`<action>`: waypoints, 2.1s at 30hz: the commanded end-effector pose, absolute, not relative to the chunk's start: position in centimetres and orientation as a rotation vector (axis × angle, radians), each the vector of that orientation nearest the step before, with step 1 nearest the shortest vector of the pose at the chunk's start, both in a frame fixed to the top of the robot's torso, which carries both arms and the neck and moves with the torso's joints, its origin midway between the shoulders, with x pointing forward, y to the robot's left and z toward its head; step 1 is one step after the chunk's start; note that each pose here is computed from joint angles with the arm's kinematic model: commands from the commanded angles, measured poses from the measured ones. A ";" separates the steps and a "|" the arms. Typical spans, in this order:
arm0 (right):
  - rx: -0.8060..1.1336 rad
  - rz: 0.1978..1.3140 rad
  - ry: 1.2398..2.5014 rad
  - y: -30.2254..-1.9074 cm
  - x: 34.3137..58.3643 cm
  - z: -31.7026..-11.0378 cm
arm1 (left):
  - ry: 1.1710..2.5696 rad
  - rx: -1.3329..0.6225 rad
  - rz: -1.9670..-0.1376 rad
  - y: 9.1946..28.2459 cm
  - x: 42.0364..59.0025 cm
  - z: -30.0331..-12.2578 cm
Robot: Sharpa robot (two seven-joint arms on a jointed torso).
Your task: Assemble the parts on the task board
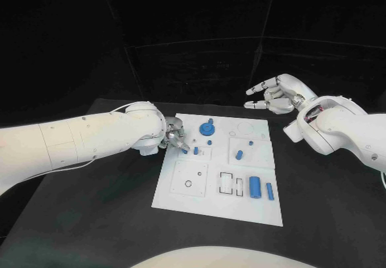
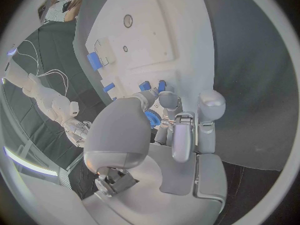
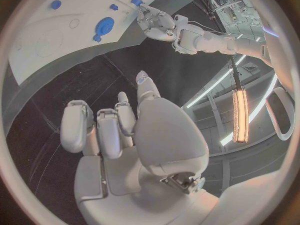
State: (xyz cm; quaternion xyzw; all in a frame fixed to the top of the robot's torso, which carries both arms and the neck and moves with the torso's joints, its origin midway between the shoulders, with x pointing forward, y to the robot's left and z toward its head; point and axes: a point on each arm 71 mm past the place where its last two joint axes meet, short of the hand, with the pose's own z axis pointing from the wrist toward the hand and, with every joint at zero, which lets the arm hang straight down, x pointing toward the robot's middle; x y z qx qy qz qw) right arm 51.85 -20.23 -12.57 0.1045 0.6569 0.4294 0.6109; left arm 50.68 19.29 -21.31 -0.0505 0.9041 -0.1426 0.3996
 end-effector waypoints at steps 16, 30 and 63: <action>0.234 0.996 1.518 -20.1 51.8 -12.4 | 2.315 -0.113 -0.332 19.4 50.7 -21.7; 0.235 0.997 1.518 -20.1 51.8 -12.4 | 2.333 -0.093 -0.332 18.9 50.7 -21.8; 0.232 0.999 1.517 -20.1 51.7 -12.4 | 2.311 -0.136 -0.292 19.1 51.6 -21.9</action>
